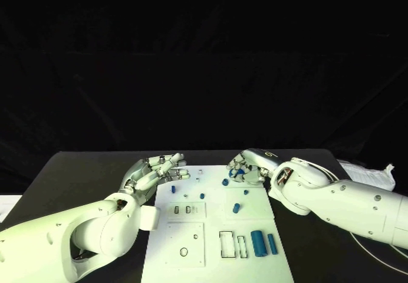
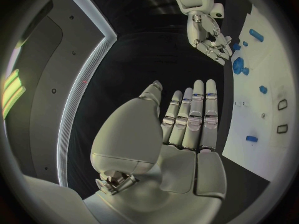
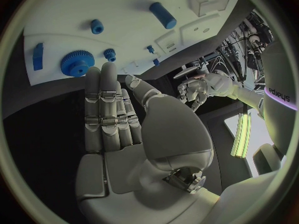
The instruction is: Assemble the parts on the task board
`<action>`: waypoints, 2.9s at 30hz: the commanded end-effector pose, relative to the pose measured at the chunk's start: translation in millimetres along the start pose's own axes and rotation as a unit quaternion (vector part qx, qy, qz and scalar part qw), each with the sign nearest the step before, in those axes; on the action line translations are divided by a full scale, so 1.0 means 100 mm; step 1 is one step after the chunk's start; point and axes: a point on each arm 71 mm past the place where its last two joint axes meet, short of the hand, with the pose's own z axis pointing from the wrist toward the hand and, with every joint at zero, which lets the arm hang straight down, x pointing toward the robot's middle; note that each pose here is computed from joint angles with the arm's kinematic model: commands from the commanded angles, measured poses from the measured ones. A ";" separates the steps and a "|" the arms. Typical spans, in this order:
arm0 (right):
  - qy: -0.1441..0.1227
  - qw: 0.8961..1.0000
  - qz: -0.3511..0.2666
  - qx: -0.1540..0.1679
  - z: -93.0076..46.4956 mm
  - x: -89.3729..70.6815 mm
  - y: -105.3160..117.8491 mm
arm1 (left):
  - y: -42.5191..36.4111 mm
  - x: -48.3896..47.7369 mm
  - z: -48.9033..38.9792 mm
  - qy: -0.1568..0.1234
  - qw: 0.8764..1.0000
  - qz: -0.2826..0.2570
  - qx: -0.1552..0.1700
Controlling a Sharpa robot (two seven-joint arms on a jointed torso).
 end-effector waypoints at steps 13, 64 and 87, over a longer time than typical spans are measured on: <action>0.048 0.993 -0.103 0.019 0.08 0.05 0.08 | -0.027 0.086 -0.028 0.015 0.999 -0.028 -0.004; 0.039 0.993 -0.114 0.019 0.25 0.02 0.22 | -0.025 0.057 -0.050 0.012 0.999 -0.033 -0.018; -0.045 0.995 -0.083 0.016 0.58 -0.08 0.47 | -0.018 0.063 -0.044 0.012 0.999 -0.033 -0.020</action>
